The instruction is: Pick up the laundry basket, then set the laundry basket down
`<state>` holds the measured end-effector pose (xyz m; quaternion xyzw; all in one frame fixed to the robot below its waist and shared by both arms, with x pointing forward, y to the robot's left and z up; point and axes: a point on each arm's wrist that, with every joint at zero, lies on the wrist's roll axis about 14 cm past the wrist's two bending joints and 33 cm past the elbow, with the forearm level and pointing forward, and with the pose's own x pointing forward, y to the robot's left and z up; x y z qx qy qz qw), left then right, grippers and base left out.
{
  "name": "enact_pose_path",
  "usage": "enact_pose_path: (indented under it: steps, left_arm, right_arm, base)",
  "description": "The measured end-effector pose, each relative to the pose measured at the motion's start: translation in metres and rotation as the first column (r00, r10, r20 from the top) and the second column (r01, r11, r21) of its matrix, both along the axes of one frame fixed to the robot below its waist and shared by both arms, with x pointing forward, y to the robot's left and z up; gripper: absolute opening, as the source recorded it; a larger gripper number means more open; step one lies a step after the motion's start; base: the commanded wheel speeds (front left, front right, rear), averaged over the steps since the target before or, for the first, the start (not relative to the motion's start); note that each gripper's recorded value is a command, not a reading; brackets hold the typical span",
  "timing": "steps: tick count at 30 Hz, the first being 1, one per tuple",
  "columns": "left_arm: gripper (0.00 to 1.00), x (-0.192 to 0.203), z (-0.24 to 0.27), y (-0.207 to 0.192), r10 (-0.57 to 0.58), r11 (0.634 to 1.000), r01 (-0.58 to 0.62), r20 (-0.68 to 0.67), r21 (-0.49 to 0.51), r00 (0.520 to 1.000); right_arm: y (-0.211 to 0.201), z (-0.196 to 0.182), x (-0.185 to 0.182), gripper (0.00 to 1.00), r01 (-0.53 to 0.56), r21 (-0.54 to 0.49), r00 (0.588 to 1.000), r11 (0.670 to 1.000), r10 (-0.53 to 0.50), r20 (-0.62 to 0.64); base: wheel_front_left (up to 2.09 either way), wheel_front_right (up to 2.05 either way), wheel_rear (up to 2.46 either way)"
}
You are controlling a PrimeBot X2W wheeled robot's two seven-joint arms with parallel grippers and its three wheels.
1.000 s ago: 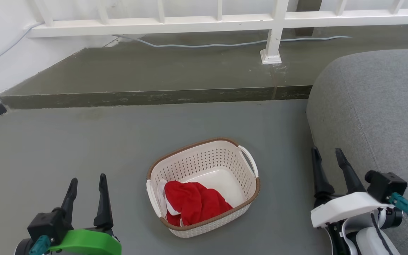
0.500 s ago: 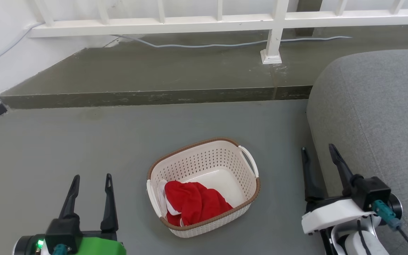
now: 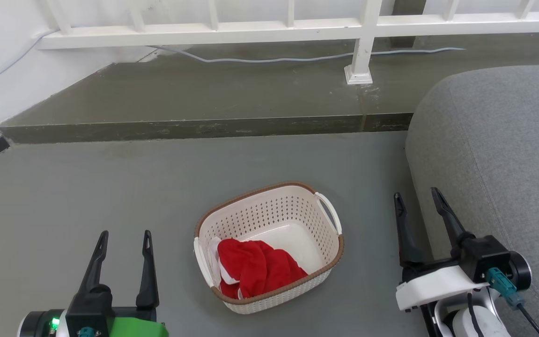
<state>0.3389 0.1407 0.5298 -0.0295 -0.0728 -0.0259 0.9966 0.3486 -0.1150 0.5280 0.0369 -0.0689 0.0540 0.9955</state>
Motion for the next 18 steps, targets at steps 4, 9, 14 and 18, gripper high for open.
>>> enact_pose_path:
  steps: [4, 9, 14, 18]
  left_arm:
    - [1.00, 0.0000, -0.0002, 0.0002, 0.001, 1.000, -0.001, -0.001, 0.000, 1.000]
    - [1.00, 0.0003, -0.0013, 0.0006, 0.002, 1.000, -0.002, -0.004, 0.000, 1.000]
    - [1.00, 0.0011, -0.0033, 0.0012, 0.004, 1.000, -0.004, -0.011, 0.000, 1.000]
    - [1.00, 0.0023, -0.0050, 0.0025, 0.008, 1.000, -0.008, -0.017, -0.001, 1.000]
  right_arm:
    - [0.0001, -0.0002, -0.0001, 1.00, 0.000, 0.000, 1.000, 1.000, 0.000, -0.001]
    - [-0.0006, -0.0012, 0.0004, 1.00, 0.006, 0.000, 1.000, 1.000, -0.006, -0.004]
    - [-0.0005, -0.0024, 0.0013, 1.00, 0.006, 0.000, 1.000, 1.000, -0.006, -0.008]
    - [-0.0005, -0.0027, 0.0024, 1.00, 0.006, 0.002, 1.000, 1.000, -0.006, -0.009]
  base:
    - [0.00, 0.00, 0.00]
    - [0.00, 0.00, 0.00]
    - [0.00, 0.00, 0.00]
    - [0.00, 0.00, 0.00]
